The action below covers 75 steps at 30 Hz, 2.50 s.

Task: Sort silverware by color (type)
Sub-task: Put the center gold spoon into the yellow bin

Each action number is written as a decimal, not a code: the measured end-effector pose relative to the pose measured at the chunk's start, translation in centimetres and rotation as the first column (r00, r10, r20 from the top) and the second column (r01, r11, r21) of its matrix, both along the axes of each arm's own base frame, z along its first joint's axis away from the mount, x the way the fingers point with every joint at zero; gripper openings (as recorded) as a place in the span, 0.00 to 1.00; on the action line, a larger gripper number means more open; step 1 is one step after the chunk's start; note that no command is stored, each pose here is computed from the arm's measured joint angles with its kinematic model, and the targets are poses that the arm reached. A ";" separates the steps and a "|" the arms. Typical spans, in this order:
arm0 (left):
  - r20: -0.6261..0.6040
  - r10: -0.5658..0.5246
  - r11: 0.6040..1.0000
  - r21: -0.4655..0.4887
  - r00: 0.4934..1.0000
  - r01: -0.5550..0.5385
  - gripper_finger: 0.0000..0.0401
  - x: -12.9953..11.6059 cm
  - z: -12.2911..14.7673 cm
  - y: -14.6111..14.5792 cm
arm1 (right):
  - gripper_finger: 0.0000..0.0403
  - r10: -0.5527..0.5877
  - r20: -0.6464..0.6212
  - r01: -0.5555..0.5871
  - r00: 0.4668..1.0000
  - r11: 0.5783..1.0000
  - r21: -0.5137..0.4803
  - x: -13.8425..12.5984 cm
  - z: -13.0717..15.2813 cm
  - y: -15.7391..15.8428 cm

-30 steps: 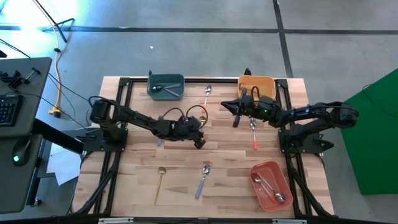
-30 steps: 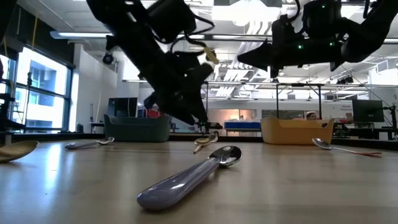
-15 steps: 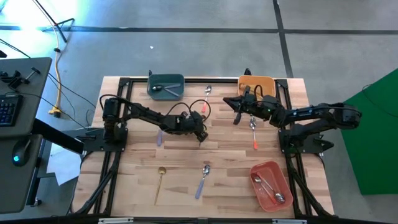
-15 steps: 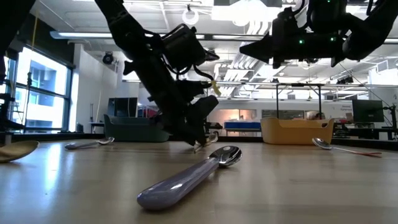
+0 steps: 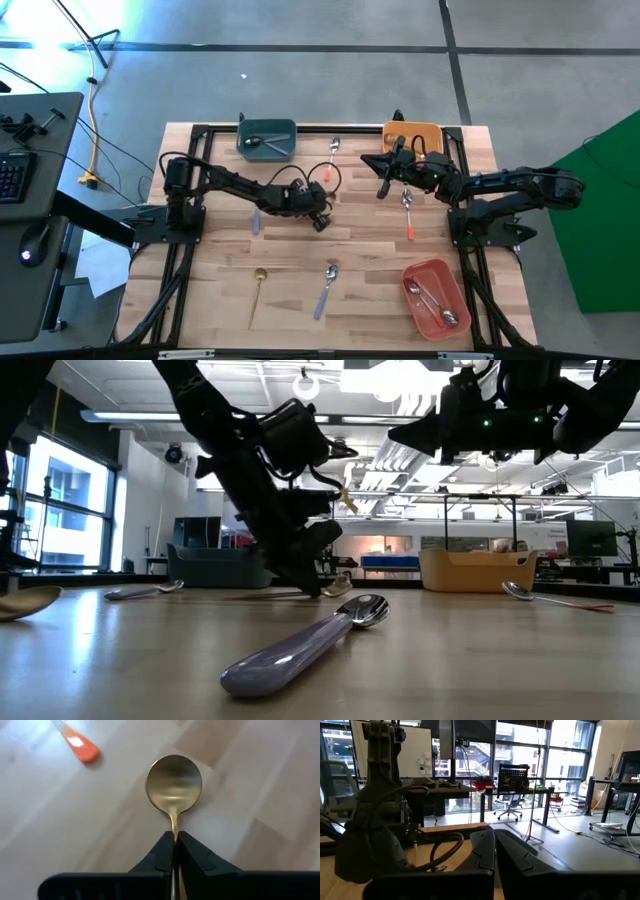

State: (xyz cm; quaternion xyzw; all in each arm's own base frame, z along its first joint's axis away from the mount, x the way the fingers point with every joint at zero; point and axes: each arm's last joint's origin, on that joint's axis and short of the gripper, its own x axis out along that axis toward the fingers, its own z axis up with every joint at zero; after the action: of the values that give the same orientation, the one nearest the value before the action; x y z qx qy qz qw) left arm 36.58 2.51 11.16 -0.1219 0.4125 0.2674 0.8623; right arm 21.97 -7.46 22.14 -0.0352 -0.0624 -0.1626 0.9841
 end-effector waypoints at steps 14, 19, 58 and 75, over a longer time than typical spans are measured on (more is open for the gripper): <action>0.335 -0.027 0.998 0.055 0.942 0.009 0.00 -0.2 8.6 -0.1 | 0.11 0.002 -0.103 0.001 0.995 0.999 0.035 0.1 -1.1 0.0; 0.573 0.008 0.992 0.097 0.820 -0.078 0.00 -0.2 11.1 1.7 | 0.27 0.009 -0.099 0.000 0.995 0.996 0.094 0.1 -1.2 0.0; 0.900 -0.087 0.978 0.160 0.426 -0.137 0.00 0.6 10.8 5.0 | 0.04 0.014 -0.192 0.014 0.981 0.990 0.142 6.0 0.8 -1.8; 0.749 -0.094 0.983 0.175 0.656 -0.060 0.29 0.8 8.4 4.1 | 0.01 -0.413 -0.569 0.412 0.712 0.901 -0.139 1.7 0.6 -4.5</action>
State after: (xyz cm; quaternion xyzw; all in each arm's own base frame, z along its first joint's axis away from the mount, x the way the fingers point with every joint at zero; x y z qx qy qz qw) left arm 37.38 6.65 19.53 -0.1378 -0.0080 0.2215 0.9653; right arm 23.70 -11.92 22.79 -0.0972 0.2526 -0.3590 0.8932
